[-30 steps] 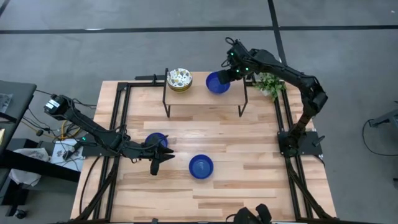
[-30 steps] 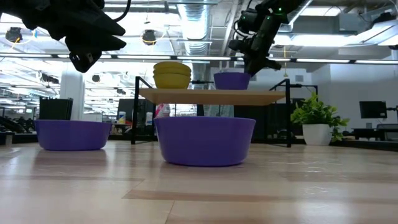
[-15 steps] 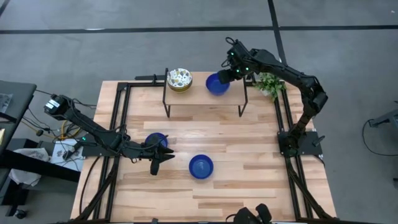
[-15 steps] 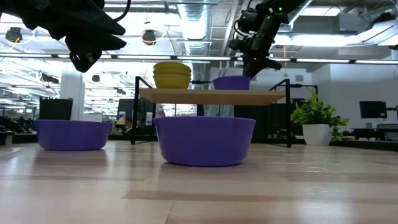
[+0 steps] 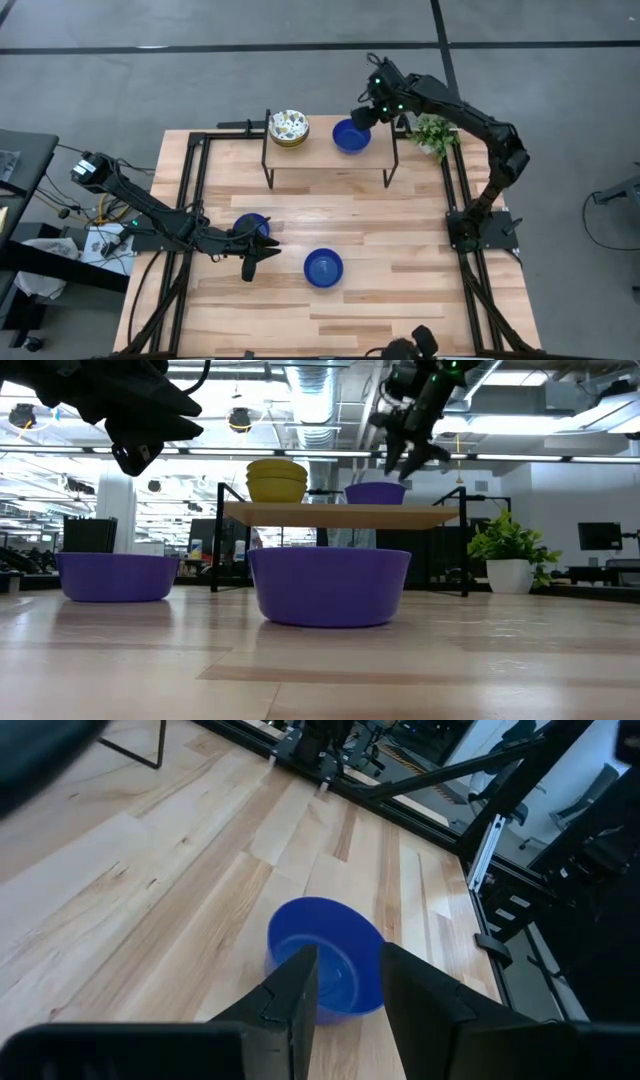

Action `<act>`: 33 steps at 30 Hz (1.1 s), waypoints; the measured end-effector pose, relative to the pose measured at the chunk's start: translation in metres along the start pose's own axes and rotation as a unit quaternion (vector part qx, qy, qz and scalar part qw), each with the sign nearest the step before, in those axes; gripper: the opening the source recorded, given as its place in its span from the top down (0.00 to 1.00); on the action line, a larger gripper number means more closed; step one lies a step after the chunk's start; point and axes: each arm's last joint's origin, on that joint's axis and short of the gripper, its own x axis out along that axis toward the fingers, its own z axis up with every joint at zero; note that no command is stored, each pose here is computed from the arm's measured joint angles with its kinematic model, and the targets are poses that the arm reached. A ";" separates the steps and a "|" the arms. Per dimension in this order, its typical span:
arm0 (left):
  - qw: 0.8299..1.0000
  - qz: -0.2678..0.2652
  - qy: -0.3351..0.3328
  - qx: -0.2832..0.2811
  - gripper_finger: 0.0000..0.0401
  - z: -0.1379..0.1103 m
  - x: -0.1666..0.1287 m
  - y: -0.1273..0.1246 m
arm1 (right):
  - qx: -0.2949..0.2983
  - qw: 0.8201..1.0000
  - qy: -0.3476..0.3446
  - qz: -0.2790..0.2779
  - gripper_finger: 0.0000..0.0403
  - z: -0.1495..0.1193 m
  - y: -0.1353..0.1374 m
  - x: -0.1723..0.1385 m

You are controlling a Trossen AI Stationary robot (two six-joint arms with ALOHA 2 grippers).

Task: Pick & Place Mini bowls
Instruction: Stack the right blue bowl on top of the blue bowl on the shelf

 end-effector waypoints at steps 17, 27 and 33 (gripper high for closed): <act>1.000 -0.002 0.001 -0.010 0.73 -0.001 0.000 -0.001 | -0.197 0.966 -0.116 0.117 0.61 -0.053 0.089 -0.110; 1.000 0.000 0.005 -0.010 0.73 -0.002 0.001 -0.001 | -0.397 0.890 -0.096 0.204 0.67 -0.101 0.143 -0.121; 1.000 0.006 0.014 -0.006 0.73 -0.008 0.008 -0.001 | -0.477 0.836 -0.086 0.259 0.67 -0.131 0.173 -0.127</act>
